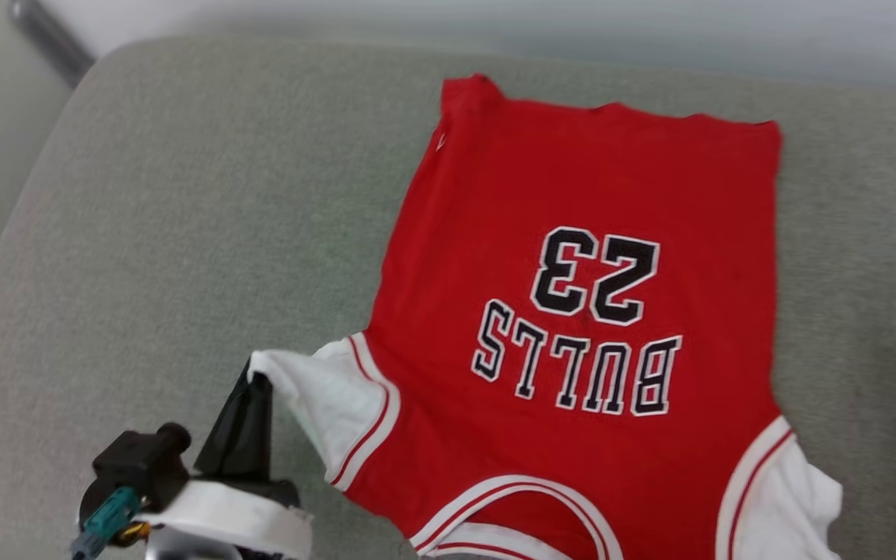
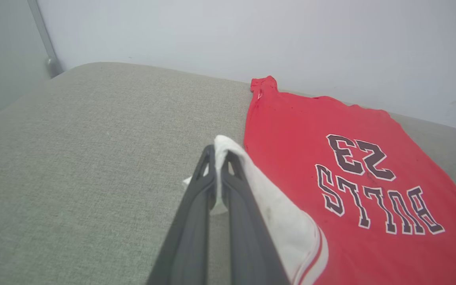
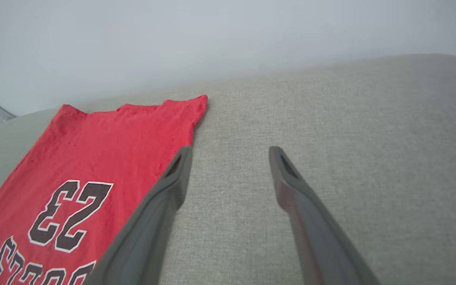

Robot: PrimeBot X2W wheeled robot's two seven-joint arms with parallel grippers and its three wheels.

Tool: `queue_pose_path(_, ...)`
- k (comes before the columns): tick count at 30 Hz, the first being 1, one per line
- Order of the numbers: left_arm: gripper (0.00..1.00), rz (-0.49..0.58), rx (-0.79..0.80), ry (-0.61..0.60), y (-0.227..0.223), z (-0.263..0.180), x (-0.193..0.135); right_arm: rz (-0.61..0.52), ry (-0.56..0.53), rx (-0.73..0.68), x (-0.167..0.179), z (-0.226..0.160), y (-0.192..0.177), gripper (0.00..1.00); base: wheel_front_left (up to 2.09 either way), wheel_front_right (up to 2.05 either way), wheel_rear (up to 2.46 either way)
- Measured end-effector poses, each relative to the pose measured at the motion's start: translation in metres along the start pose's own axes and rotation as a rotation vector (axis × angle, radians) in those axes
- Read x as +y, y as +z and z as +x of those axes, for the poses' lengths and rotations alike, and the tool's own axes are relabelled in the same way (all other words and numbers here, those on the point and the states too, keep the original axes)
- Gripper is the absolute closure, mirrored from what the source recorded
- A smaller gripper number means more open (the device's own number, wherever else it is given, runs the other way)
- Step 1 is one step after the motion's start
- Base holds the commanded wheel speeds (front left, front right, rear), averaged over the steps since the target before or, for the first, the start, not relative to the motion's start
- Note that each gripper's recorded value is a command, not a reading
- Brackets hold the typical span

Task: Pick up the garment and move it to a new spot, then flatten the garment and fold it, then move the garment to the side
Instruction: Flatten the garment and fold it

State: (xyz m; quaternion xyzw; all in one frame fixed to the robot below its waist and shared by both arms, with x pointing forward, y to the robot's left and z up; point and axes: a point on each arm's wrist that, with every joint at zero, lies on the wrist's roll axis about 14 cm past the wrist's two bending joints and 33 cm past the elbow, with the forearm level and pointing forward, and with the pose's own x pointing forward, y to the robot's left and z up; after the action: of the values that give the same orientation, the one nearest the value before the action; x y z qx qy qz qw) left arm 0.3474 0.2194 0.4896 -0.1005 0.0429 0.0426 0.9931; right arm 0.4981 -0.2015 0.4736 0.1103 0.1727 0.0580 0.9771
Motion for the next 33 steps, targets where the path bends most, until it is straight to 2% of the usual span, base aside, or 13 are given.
queue_pose_path(5,1.0,-0.026,-0.037,0.016,0.005,0.012,-0.001,-0.042,0.013,0.166,0.005,0.06,0.008,0.0,0.0,0.0,0.0)
queue_pose_path(10,1.0,-0.03,-0.046,0.034,0.002,0.024,0.003,-0.081,0.035,0.366,0.021,0.112,-0.006,0.0,0.0,0.0,0.0)
queue_pose_path(14,1.0,-0.029,-0.032,0.055,-0.006,0.032,0.009,-0.097,0.047,0.465,0.035,0.146,-0.02,0.0,0.0,0.0,0.0)
queue_pose_path(18,1.0,-0.032,0.003,0.082,-0.019,0.035,0.016,-0.094,0.06,0.537,0.048,0.174,-0.041,0.0,0.0,0.0,0.0)
queue_pose_path(19,1.0,-0.029,0.021,0.1,-0.027,0.036,0.021,-0.087,0.066,0.609,0.054,0.185,-0.069,0.0,0.0,0.0,0.0)
queue_pose_path(25,1.0,-0.025,0.033,0.132,-0.032,0.033,0.03,-0.072,0.053,0.706,0.053,0.189,-0.092,0.0,0.0,0.0,0.0)
queue_pose_path(26,1.0,-0.022,0.032,0.133,-0.032,0.033,0.03,-0.059,0.048,0.721,0.052,0.187,-0.094,0.18,0.0,0.0,0.0)
queue_pose_path(27,1.0,-0.022,0.03,0.13,-0.032,0.032,0.031,-0.052,0.044,0.736,0.051,0.185,-0.096,0.67,0.0,0.0,0.0)
queue_pose_path(28,1.0,-0.023,0.028,0.131,-0.031,0.032,0.031,-0.051,0.04,0.746,0.051,0.184,-0.096,1.0,0.0,0.0,0.0)
queue_pose_path(33,1.0,-0.02,0.009,0.134,-0.026,0.027,0.033,-0.058,0.023,0.76,0.051,0.174,-0.09,1.0,0.0,0.0,0.0)
